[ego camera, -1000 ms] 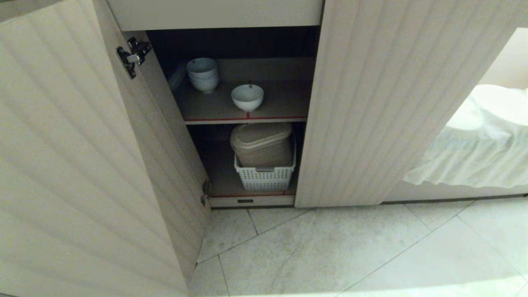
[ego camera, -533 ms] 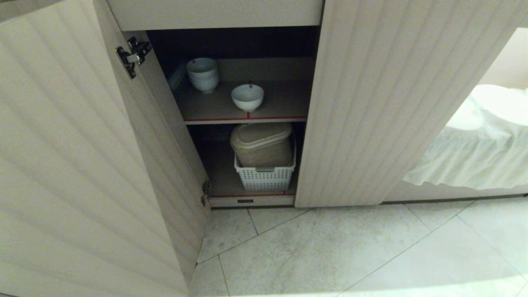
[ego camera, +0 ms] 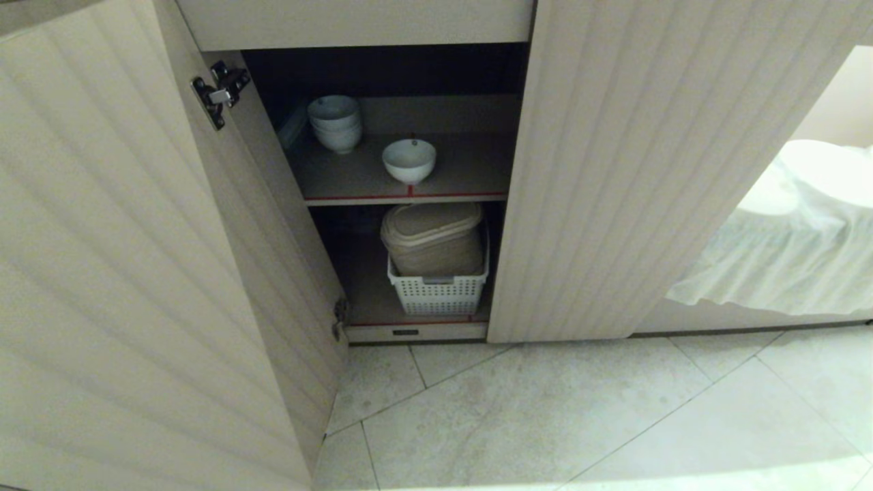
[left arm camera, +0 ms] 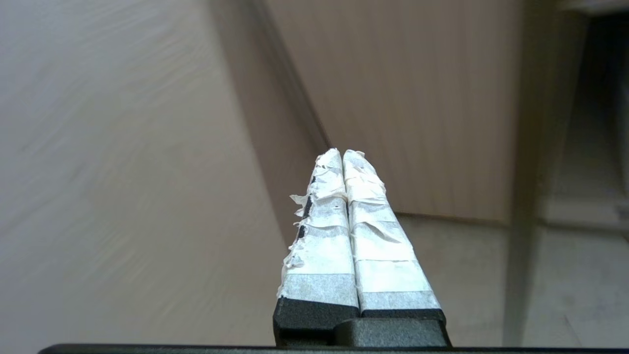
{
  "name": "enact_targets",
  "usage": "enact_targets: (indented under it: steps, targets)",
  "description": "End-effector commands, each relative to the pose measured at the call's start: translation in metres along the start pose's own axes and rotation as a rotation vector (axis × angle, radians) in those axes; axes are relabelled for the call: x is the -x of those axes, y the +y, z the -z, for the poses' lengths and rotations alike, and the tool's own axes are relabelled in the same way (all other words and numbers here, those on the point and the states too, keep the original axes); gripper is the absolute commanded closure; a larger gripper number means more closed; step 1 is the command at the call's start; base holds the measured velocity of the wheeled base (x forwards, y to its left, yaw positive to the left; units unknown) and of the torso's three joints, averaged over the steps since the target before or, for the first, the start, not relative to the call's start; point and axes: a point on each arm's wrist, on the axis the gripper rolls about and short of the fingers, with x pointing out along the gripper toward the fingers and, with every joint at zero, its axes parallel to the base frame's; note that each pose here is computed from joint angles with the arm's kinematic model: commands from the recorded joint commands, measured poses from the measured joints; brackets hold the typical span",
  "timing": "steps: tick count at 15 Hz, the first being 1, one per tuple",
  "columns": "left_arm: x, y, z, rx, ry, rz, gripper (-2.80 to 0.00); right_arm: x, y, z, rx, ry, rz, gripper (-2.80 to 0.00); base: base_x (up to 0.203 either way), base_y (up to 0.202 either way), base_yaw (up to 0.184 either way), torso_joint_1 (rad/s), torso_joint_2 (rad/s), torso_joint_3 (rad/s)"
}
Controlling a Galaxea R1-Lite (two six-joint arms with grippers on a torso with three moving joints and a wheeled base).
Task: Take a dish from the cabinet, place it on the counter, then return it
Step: Close the cabinet door
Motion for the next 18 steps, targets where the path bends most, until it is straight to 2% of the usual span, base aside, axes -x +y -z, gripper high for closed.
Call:
enact_targets:
  steps: [1,4,6,8,10,12,15,18]
  targets:
    - [0.003,0.005,-0.009,0.044,-0.008,-0.032,0.0,0.0,0.0,0.0,0.0,0.0,0.0,0.0,0.0,0.0,0.0,0.0,0.0,0.0]
    - [0.009,0.011,-0.018,0.105,0.04,-0.008,0.0,0.0,0.0,0.0,0.0,0.0,-0.001,0.0,0.0,0.0,0.0,0.0,0.0,0.0]
    - [0.007,0.014,-0.03,0.126,0.056,-0.009,0.0,0.0,0.0,0.0,0.0,0.0,-0.001,0.0,0.0,0.0,0.0,0.0,0.0,0.0]
    - [-0.001,0.015,-0.046,0.143,0.078,-0.005,0.0,0.0,0.0,0.0,0.0,0.0,-0.001,0.0,0.0,0.0,0.0,0.0,0.0,0.0]
    - [-0.01,0.018,-0.066,0.192,0.082,0.011,0.0,0.0,0.0,0.0,0.0,0.0,0.0,0.0,0.0,0.0,0.0,0.0,0.0,0.0]
    - [-0.017,0.02,-0.084,0.253,0.078,0.07,0.0,0.0,0.0,0.0,0.0,0.0,0.0,0.0,0.0,0.0,0.0,0.0,0.0,0.0]
    - [-0.021,0.029,-0.09,0.273,0.101,0.176,0.0,0.0,0.0,0.0,0.0,0.0,-0.001,0.0,0.0,0.0,0.0,0.0,0.0,0.0]
    - [-0.024,0.048,-0.09,0.252,0.153,0.031,0.0,0.0,0.0,0.0,0.0,0.0,-0.001,0.0,0.0,0.0,0.0,0.0,0.0,0.0]
